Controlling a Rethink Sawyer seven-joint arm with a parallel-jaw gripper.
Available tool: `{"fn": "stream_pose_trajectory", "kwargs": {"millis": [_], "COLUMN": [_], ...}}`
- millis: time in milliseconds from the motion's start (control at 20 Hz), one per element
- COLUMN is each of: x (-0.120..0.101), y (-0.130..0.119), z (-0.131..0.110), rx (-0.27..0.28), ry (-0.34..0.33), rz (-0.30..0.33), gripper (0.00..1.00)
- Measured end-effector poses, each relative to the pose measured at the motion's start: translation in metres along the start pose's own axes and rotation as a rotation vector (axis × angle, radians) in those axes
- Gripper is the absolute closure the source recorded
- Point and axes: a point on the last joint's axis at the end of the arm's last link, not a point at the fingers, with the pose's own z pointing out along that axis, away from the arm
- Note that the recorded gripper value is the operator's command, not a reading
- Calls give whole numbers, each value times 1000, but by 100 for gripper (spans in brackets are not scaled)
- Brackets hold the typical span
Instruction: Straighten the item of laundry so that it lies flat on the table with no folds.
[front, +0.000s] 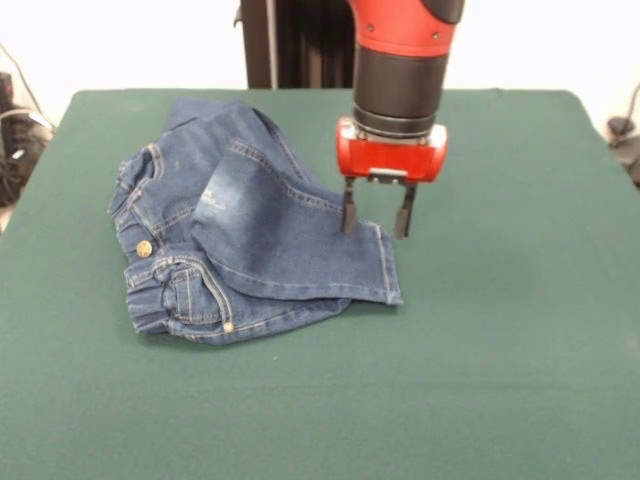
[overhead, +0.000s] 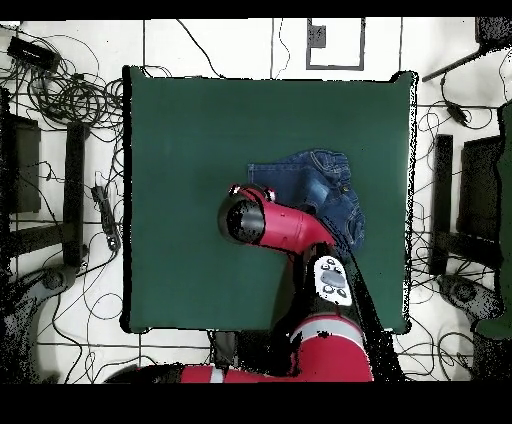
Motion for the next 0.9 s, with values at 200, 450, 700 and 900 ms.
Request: {"fn": "stream_pose_trajectory", "kwargs": {"millis": [200, 450, 700, 900], "x": [1, 10, 9, 8], "y": [7, 9, 9, 10], "z": [4, 30, 48, 48], "rx": [-5, -5, 2, 7], "ry": [6, 24, 15, 14], "rz": [7, 19, 29, 25], "gripper": [0, 0, 0, 0]}}
